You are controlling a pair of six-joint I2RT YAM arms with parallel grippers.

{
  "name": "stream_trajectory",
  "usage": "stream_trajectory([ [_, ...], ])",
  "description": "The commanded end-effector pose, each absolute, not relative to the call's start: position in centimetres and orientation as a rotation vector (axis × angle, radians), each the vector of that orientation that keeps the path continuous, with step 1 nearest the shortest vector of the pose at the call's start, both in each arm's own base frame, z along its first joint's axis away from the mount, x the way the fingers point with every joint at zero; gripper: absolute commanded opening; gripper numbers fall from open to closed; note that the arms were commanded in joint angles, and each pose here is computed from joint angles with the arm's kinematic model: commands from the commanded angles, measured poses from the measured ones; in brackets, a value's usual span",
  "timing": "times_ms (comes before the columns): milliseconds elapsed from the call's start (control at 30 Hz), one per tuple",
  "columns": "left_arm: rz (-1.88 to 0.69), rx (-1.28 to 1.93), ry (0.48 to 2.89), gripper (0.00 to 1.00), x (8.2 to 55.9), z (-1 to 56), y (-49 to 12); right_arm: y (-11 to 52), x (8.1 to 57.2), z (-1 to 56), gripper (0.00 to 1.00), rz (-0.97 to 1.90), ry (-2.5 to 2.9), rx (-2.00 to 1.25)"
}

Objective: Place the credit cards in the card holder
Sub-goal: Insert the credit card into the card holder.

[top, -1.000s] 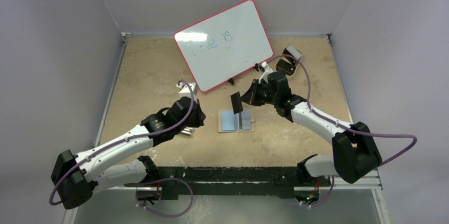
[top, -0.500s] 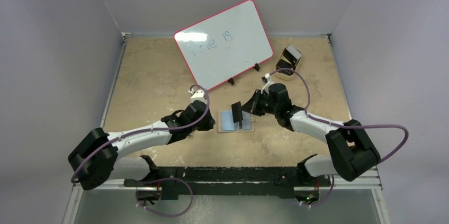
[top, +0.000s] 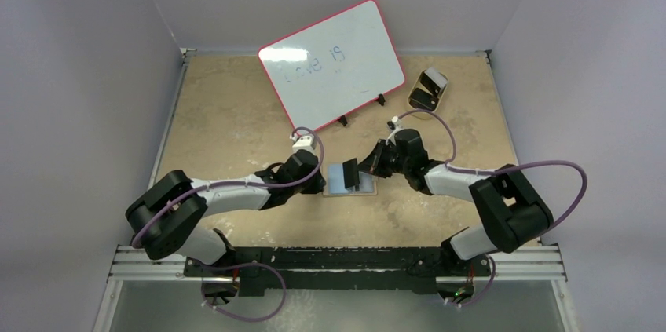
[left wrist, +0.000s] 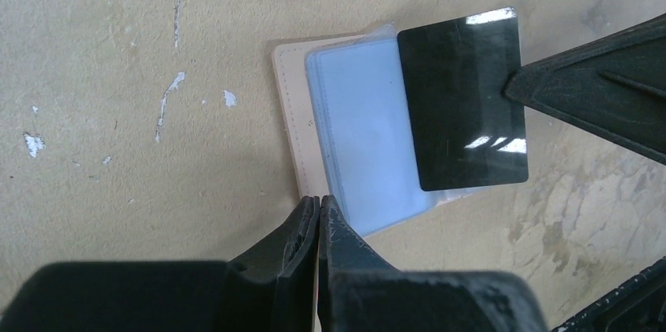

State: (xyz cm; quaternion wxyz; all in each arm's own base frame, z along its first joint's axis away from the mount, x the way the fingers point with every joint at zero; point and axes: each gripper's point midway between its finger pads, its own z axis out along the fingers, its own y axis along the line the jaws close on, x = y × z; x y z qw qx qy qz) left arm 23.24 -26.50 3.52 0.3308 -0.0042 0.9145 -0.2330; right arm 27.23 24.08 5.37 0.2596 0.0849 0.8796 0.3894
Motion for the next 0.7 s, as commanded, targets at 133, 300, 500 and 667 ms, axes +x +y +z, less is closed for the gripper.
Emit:
stream_trajectory([
  [133, -0.652, 0.014, 2.354, 0.00, 23.9, 3.5, -27.6, 24.0, 27.7, 5.2, 0.00, 1.041, 2.358, 0.236],
  [300, -0.630, 0.015, 2.372, 0.00, 23.8, 2.8, -27.4, 23.9, 27.8, 5.0, 0.00, 1.018, 2.367, 0.222],
  [500, -0.614, 0.016, 2.387, 0.00, 23.6, 2.2, -27.2, 23.7, 27.8, 5.2, 0.00, 1.006, 2.365, 0.224],
  [667, -0.608, 0.020, 2.390, 0.00, 23.6, 2.2, -27.1, 23.2, 27.7, 5.5, 0.00, 0.985, 2.355, 0.231],
])
